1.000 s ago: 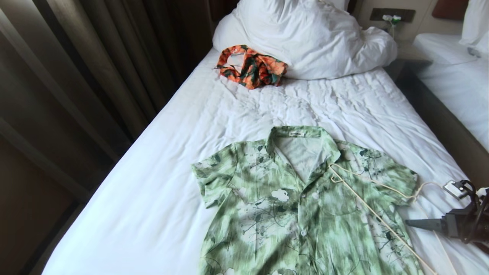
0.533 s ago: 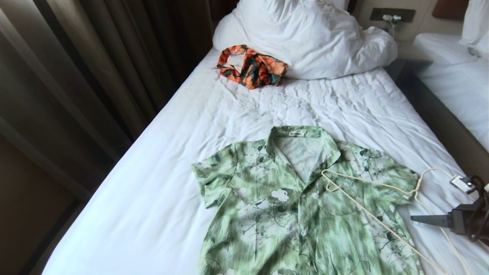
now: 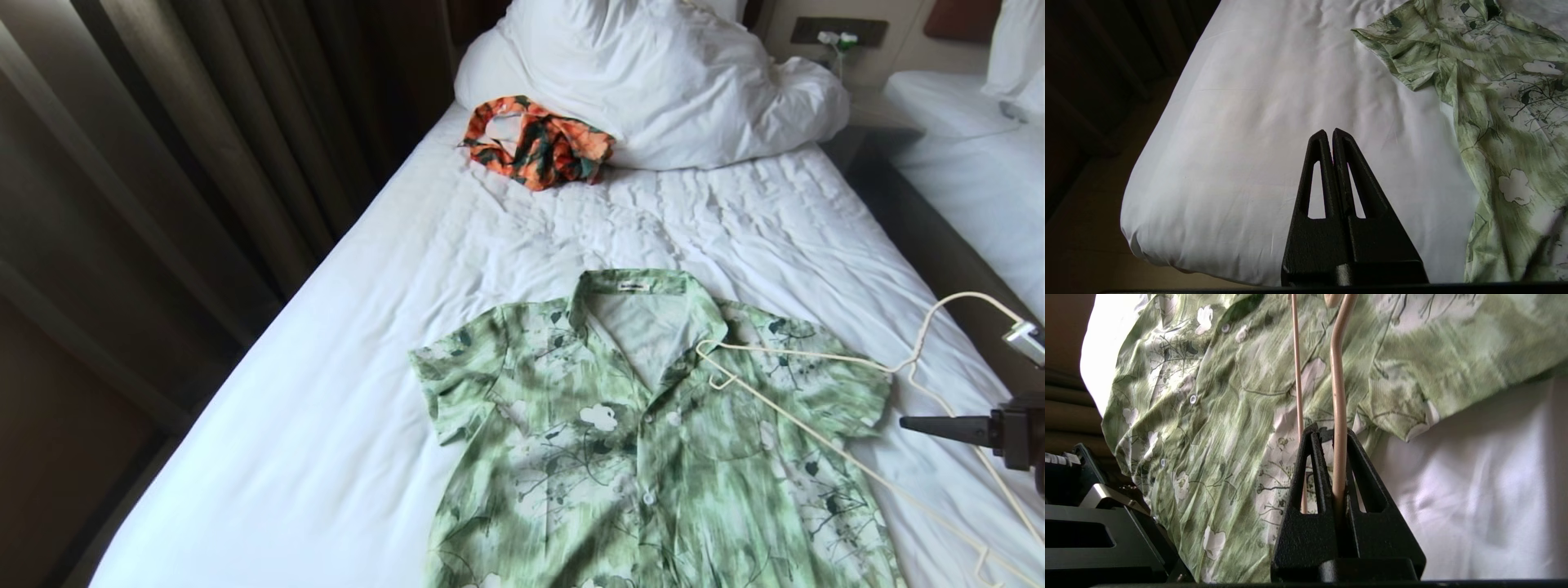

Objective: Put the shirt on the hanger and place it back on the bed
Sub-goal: Lift the shirt and hanger

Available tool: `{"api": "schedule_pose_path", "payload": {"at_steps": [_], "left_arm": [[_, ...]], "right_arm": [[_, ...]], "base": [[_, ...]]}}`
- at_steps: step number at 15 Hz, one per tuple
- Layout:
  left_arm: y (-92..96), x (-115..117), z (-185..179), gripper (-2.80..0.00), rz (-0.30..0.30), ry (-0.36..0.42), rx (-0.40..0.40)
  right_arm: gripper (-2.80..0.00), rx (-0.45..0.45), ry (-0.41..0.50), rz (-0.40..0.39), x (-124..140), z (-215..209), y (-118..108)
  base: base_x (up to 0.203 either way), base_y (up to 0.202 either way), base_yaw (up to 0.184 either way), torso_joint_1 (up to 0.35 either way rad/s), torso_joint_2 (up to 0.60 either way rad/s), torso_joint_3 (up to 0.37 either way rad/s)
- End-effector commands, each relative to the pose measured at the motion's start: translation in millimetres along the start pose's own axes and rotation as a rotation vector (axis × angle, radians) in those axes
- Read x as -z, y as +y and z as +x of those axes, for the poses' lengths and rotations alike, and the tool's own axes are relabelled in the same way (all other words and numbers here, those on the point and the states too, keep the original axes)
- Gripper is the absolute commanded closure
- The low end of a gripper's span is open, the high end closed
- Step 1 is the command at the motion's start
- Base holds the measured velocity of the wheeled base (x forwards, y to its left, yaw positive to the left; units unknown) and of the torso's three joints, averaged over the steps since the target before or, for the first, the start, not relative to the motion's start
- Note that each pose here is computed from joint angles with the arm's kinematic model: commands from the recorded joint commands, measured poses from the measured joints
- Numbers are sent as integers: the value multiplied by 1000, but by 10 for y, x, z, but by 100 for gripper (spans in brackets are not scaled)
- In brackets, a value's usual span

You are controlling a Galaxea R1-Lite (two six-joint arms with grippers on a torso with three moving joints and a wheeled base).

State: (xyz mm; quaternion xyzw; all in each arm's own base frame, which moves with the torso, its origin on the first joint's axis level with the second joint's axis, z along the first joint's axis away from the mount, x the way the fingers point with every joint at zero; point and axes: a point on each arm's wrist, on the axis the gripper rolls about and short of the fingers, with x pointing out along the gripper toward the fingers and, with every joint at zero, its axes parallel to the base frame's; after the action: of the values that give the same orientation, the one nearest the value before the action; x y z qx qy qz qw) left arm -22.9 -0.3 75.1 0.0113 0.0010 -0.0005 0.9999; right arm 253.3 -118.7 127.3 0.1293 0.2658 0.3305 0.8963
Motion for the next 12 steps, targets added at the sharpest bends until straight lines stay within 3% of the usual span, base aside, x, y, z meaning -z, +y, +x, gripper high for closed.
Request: {"api": "schedule_pose_path", "payload": {"at_steps": [1,12], "left_arm": [[0,0,1,0,0,1,-1],[-1,4,2,0,2,3,1]], "right_arm": [[0,6,-32,-81,-158,-72,133],[0,-61,-84,-338,-832,126,393]], "base": [[0,0,0,0,0,0],[0,0,0,0,0,0]]}}
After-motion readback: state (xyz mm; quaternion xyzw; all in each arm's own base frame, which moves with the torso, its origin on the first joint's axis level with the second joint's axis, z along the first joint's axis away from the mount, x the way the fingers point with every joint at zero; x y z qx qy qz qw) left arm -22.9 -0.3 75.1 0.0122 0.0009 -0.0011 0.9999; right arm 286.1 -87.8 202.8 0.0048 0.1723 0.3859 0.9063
